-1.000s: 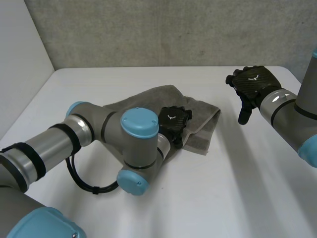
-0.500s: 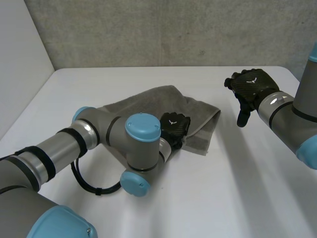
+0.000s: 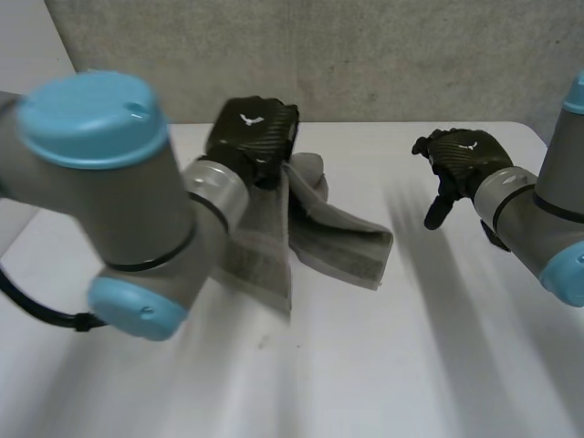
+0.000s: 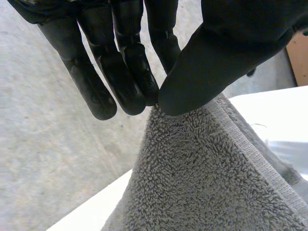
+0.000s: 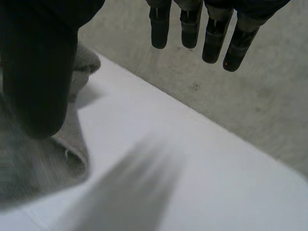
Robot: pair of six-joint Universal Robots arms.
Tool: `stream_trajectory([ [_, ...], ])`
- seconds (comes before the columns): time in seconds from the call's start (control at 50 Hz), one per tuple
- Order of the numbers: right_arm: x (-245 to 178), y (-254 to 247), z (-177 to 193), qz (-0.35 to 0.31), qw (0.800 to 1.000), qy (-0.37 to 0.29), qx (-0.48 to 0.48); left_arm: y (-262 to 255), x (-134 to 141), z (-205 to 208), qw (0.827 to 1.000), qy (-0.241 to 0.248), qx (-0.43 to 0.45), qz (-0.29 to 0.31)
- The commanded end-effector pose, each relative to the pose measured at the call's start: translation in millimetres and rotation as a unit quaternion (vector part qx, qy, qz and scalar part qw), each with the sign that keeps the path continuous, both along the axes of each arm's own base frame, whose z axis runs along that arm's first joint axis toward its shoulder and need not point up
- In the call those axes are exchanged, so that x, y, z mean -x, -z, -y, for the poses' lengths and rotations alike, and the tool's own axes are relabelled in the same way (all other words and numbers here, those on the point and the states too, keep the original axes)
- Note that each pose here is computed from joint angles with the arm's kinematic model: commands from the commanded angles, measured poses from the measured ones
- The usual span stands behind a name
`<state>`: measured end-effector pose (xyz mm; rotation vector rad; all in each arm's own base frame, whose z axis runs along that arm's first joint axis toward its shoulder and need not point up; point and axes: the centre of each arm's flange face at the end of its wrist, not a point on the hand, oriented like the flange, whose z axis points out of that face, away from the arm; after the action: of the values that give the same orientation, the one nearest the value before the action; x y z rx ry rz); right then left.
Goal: Fold the towel.
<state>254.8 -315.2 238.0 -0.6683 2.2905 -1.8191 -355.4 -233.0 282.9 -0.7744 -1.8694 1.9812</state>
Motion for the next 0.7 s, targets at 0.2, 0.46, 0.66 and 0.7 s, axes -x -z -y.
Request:
stream_trajectory([
  [0.2, -52, 98, -23, 0.163, 0.97, -0.012, -0.181, -12, -24, -16, 1.0, -0.009, 0.0, 0.002],
  [0.46, -86, 130, 0, 0.177, 0.977, -0.042, -0.11, -20, -43, -19, 1.0, -0.028, 0.003, -0.006],
  [0.66, -75, 79, 14, 0.167, 0.986, -0.002, 0.02, -38, -58, -22, 0.998, -0.044, 0.025, -0.024],
  [0.7, -73, 56, 10, 0.185, 0.981, -0.009, 0.051, -39, -61, -18, 0.998, -0.049, 0.028, -0.026],
])
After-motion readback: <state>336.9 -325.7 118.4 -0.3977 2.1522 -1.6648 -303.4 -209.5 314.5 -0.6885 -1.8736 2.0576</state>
